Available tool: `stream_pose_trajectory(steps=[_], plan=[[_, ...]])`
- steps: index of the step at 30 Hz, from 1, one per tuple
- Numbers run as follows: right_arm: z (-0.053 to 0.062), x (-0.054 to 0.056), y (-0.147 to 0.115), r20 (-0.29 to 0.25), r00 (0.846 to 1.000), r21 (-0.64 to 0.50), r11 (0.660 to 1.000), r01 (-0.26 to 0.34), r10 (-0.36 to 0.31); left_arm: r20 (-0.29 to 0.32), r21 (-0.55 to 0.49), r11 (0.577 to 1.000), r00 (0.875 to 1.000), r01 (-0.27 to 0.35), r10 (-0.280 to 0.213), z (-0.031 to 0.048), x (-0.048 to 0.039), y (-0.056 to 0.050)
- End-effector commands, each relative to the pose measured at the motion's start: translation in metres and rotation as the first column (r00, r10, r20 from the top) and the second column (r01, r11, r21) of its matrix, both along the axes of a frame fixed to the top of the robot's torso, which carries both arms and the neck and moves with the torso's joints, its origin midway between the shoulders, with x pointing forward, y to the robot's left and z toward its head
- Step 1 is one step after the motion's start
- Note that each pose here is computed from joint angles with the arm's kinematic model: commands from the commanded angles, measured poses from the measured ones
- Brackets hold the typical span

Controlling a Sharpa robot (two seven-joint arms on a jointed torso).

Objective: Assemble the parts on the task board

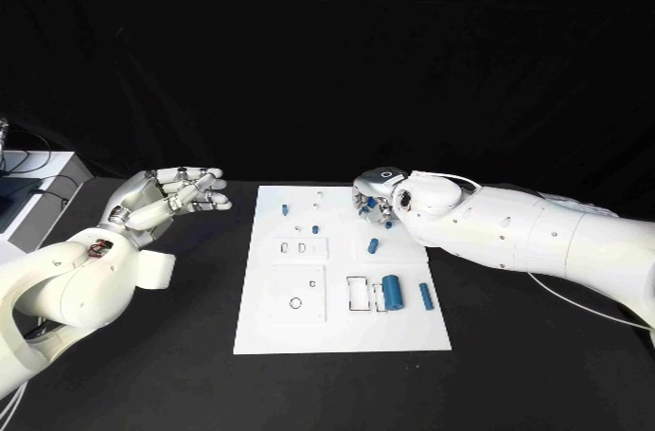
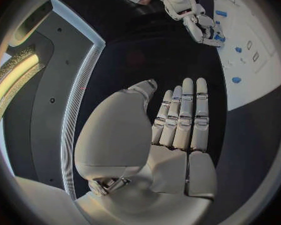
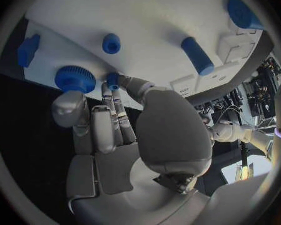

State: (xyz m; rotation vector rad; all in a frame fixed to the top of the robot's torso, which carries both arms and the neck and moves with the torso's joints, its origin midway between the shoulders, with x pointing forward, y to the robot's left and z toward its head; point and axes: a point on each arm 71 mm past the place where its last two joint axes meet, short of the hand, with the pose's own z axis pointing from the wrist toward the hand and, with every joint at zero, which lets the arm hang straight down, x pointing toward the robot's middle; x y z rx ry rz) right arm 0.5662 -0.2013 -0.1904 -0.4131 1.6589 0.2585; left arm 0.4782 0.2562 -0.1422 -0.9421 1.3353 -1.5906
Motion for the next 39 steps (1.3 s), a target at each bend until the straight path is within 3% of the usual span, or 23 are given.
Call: stream_pose_trajectory(steps=[1, 23, 39], plan=[[-0.005, -0.002, 0.000, -0.013, 1.000, -0.008, 1.000, -0.012, 0.012, 0.005, -0.003, 1.000, 1.000, 0.015, -0.015, 0.0008, -0.0002, -0.001], [0.022, -0.010, 0.021, 0.194, 0.981, 0.132, 0.991, -0.030, 0.004, 0.002, -0.001, 1.000, 1.000, 0.011, -0.011, -0.0003, 0.0012, 0.001], [0.029, 0.004, 0.047, 0.294, 0.955, 0.162, 0.987, -0.020, -0.029, 0.004, -0.004, 1.000, 1.000, 0.024, -0.024, 0.0007, 0.0000, -0.003]])
